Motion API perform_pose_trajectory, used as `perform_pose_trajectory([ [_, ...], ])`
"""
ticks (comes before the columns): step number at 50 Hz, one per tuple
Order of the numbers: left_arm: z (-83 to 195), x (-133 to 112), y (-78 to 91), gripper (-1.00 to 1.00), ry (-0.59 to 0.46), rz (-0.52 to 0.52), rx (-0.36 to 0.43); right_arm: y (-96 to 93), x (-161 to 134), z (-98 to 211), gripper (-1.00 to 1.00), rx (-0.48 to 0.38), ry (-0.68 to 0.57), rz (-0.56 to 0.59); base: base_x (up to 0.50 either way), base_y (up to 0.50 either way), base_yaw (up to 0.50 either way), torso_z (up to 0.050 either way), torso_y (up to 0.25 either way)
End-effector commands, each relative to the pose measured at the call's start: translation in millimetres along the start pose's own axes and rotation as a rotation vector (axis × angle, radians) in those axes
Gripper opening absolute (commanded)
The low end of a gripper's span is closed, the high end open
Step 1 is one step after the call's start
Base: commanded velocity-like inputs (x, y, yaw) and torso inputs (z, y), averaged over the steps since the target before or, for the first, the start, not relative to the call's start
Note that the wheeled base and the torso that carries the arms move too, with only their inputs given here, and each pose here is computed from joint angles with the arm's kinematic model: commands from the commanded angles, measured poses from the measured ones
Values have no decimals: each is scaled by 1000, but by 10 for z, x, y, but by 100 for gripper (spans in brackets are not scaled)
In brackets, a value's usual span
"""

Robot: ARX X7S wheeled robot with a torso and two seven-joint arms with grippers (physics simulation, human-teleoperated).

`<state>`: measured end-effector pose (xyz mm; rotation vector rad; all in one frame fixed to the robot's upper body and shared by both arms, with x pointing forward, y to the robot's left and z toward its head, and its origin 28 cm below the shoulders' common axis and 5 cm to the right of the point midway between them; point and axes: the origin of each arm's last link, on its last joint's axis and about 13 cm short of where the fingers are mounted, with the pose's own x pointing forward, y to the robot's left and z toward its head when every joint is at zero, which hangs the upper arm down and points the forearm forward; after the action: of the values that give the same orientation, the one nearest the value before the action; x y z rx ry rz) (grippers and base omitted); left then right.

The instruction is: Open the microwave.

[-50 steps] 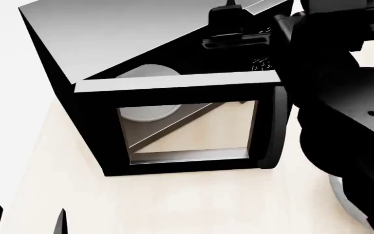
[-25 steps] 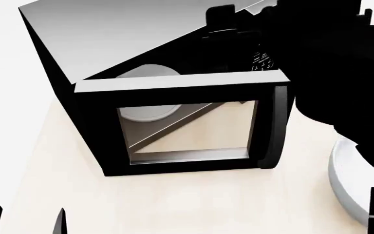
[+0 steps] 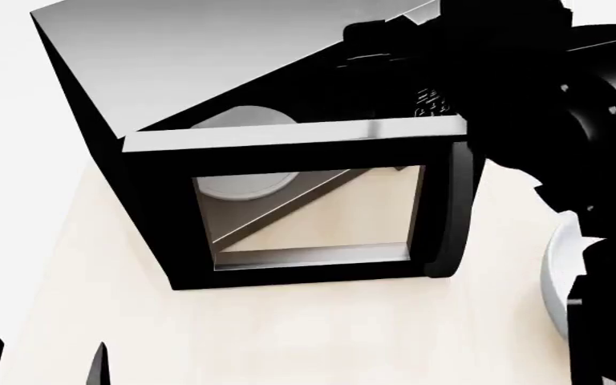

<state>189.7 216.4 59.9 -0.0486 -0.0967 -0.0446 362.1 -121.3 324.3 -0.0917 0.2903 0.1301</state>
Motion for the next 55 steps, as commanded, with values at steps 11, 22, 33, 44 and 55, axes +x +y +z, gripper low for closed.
perform_pose_trajectory([
  [11,9,2,9,100,-2,2,-4,31,241,-134,100,-11,65,-17,0,0,0,0,0],
  [22,0,1,0,100,-1,0,-1,31,233,-207,100,-22,88,-11,0,0,0,0,0],
  [33,3,-3,1,100,-2,1,1,8,202,-253,100,-23,107,-7,0,0,0,0,0],
  [44,-2,-1,1,100,-1,2,2,6,145,-280,100,-30,122,6,0,0,0,0,0],
  [55,4,-6,0,100,-2,2,2,17,-5,-352,100,-48,133,21,0,0,0,0,0],
])
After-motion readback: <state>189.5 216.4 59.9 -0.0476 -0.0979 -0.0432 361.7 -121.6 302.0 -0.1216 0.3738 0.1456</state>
